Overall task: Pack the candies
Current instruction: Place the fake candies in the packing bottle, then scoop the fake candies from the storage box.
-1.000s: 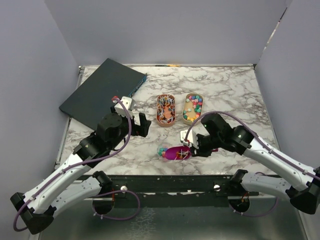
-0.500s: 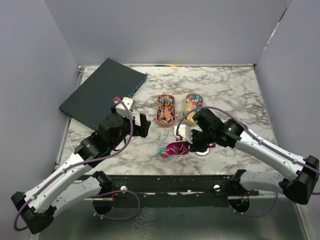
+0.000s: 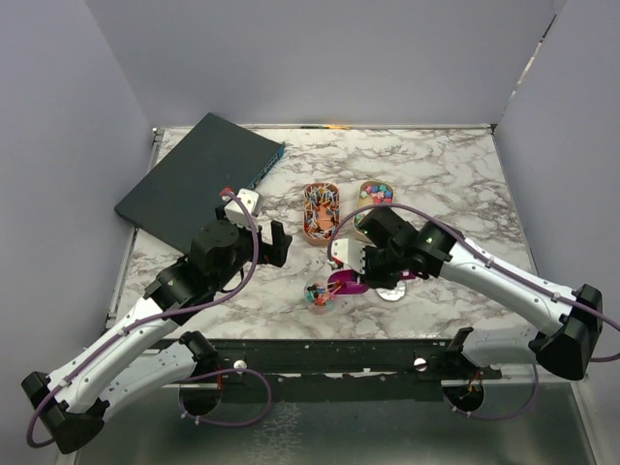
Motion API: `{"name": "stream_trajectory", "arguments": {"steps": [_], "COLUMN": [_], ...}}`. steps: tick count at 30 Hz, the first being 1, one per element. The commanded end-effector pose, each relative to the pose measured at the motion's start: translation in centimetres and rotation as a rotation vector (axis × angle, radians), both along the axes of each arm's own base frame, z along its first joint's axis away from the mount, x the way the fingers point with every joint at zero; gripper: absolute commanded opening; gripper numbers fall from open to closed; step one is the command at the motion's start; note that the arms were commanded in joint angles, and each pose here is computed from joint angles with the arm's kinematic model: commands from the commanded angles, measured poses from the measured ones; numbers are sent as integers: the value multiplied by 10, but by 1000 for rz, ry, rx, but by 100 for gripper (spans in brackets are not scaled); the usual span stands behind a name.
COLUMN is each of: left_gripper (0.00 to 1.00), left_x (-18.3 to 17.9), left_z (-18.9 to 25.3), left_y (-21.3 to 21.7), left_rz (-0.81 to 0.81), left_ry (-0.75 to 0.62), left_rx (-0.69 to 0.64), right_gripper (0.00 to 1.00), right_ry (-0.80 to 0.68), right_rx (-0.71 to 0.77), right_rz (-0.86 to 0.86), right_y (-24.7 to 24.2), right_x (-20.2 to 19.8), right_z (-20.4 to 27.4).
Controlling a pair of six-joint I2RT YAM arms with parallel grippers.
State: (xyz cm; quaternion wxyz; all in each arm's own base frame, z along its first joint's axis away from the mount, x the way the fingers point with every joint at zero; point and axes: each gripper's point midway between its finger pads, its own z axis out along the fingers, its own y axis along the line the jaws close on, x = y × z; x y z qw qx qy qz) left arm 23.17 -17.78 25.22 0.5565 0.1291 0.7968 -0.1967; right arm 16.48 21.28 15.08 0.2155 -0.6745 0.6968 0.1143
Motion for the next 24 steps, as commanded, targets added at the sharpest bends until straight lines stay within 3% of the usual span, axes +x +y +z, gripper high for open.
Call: {"name": "stream_trajectory", "arguments": {"steps": [1, 16, 24], "left_gripper": [99, 99, 99], "left_x": [1, 0, -1], "left_z": [2, 5, 8], "left_y": [5, 10, 12], "left_rz": [14, 23, 29], "left_ry": [-24, -36, -44], "left_rx": [0, -3, -10], "right_gripper": [1, 0, 1], "right_ry": [-29, -187, -242], "right_rx": [-125, -124, -47], "right_rz": [-14, -23, -221], "right_y": [-13, -8, 13], "right_x": [4, 25, 54], "right_z": [1, 46, 70]}}
